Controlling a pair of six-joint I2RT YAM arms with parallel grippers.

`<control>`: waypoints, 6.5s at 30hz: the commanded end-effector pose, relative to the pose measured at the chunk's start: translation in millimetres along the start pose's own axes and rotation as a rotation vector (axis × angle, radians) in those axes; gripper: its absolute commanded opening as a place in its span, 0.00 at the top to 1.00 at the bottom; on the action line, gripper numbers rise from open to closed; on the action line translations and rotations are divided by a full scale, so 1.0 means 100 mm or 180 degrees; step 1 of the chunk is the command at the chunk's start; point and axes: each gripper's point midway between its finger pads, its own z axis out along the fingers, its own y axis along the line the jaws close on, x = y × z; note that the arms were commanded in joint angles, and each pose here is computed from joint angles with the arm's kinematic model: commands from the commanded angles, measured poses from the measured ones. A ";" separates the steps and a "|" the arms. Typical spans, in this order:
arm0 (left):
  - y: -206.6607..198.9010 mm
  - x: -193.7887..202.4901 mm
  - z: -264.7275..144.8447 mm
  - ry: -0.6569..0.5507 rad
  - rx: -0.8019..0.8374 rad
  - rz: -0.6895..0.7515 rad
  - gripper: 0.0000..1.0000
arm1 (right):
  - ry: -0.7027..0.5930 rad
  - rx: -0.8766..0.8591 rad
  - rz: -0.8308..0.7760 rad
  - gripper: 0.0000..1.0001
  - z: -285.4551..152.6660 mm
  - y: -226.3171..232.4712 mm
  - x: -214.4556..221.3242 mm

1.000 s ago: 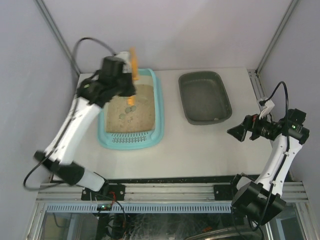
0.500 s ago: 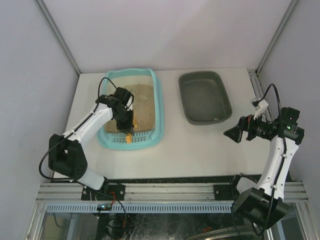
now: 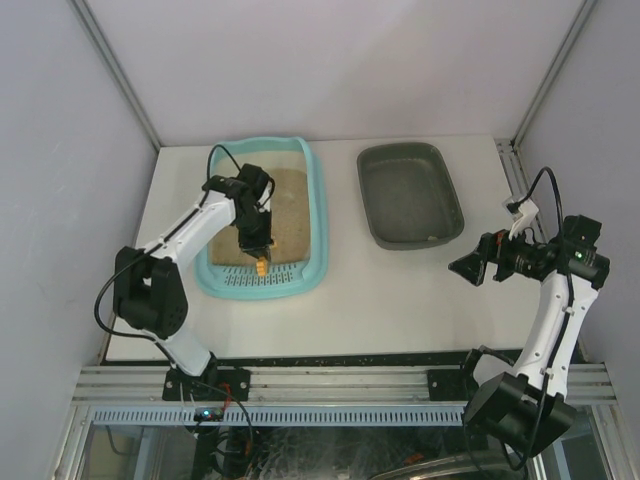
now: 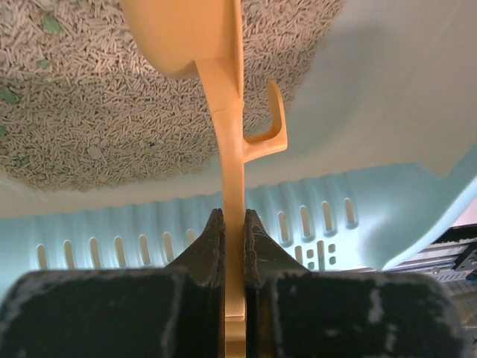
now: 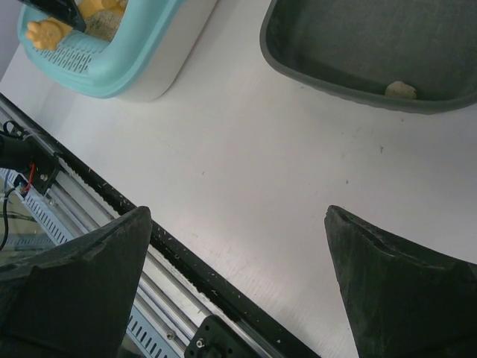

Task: Clean the litter box

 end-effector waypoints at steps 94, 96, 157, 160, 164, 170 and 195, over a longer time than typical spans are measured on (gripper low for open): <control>-0.84 -1.05 -0.01 -0.1590 0.2024 0.0277 1.00 | 0.0193 0.0041 -0.0118 0.00 0.15 -0.13 0.05; -0.80 -1.06 -0.03 -0.1604 0.2004 0.0249 1.00 | 0.0196 0.0043 -0.0120 0.00 0.15 -0.13 0.06; -1.03 -1.13 0.49 -0.0725 0.1914 0.0527 1.00 | 0.0329 0.0017 -0.0124 0.00 0.42 -0.15 -0.06; -1.04 -1.12 0.49 -0.0769 0.1962 0.0564 1.00 | 0.0551 0.0146 -0.0882 0.00 0.78 -0.05 -0.27; -1.00 -1.12 0.50 -0.0807 0.1894 0.0602 1.00 | 0.0539 0.0226 -0.2109 0.00 1.36 -0.10 -0.57; -1.02 -1.10 0.50 -0.0895 0.1979 0.0645 1.00 | 0.0290 -0.0364 -0.3187 0.00 2.23 -0.20 -0.90; -1.17 -0.88 -0.16 -0.1262 0.2485 0.1133 1.00 | 0.0527 -0.1748 -0.3604 0.00 3.83 0.26 -0.65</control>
